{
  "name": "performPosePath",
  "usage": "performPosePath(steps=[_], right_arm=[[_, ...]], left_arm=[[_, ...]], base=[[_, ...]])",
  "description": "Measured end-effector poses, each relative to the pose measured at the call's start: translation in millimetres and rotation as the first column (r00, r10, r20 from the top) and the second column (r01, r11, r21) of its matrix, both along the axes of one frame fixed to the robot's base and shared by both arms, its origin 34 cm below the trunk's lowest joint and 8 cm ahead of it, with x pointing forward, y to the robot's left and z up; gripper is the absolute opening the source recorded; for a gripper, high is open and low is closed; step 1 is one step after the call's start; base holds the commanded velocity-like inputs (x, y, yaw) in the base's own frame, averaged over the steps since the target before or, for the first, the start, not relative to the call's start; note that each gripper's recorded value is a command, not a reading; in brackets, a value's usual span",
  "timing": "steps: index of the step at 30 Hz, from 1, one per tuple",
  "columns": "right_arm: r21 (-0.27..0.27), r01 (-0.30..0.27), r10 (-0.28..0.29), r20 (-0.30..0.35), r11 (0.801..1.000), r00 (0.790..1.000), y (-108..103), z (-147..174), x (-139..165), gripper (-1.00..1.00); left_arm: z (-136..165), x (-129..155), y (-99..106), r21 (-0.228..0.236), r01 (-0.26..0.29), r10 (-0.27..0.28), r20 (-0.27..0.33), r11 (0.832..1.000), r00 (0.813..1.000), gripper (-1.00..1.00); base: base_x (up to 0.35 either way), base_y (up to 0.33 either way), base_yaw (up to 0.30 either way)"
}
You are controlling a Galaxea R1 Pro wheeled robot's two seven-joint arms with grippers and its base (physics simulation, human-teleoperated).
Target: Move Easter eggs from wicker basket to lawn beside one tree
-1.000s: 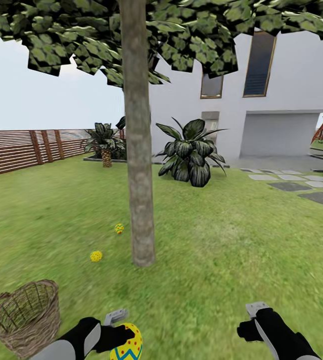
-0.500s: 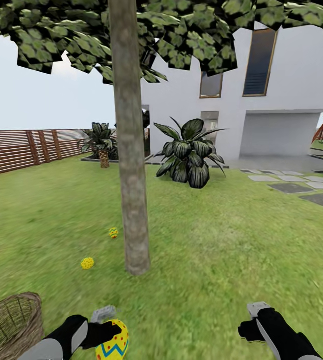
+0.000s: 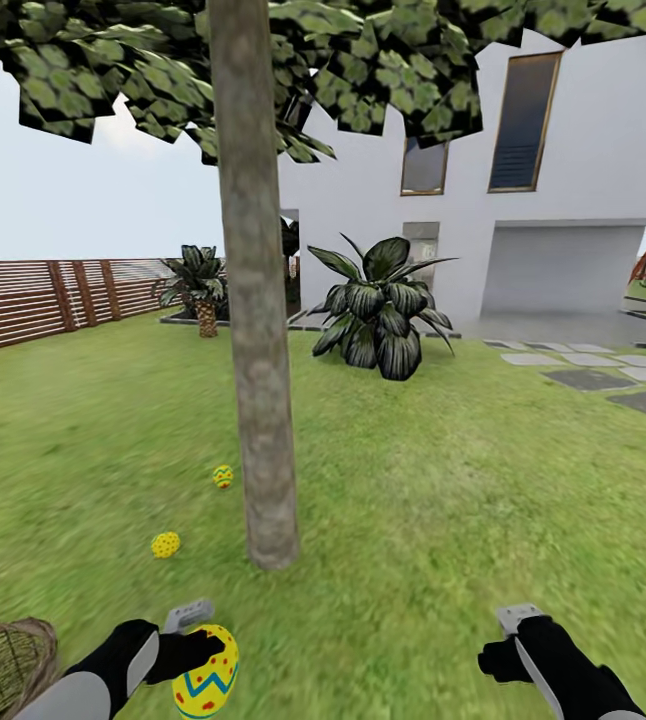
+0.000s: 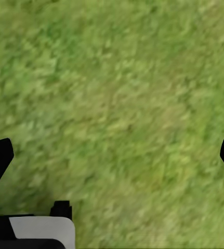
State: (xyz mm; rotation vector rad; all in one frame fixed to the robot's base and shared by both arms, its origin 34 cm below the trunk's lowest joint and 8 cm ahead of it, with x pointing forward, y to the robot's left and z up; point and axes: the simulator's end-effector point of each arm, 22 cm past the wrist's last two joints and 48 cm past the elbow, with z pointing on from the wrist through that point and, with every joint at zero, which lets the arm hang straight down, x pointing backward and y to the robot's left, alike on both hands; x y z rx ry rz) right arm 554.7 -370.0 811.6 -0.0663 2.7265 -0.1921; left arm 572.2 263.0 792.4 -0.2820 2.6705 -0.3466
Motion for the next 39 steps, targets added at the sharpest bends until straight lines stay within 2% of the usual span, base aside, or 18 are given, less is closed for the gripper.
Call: performPosePath(steps=[12, 30, 39], right_arm=[[0.000, -0.002, 0.002, -0.001, 1.000, 1.000, 2, -1, 0, 1.00], [-0.002, -0.008, 0.008, -0.002, 1.000, 1.000, 6, -13, 7, 1.00], [-0.002, 0.000, 0.000, 0.001, 1.000, 1.000, 1, -19, 10, 1.00]], left_arm=[[1, 1, 0, -0.004, -0.004, 0.004, 0.005, 1.000, 1.000, -1.00], [-8, 12, 4, 0.000, -0.014, 0.014, 0.016, 1.000, 1.000, -1.00], [-16, 13, 1, -0.004, -0.011, 0.011, 0.010, 1.000, 1.000, -1.00]], base=[[0.304, 0.000, 0.000], [0.005, 0.000, 0.000], [0.000, 0.000, 0.000]])
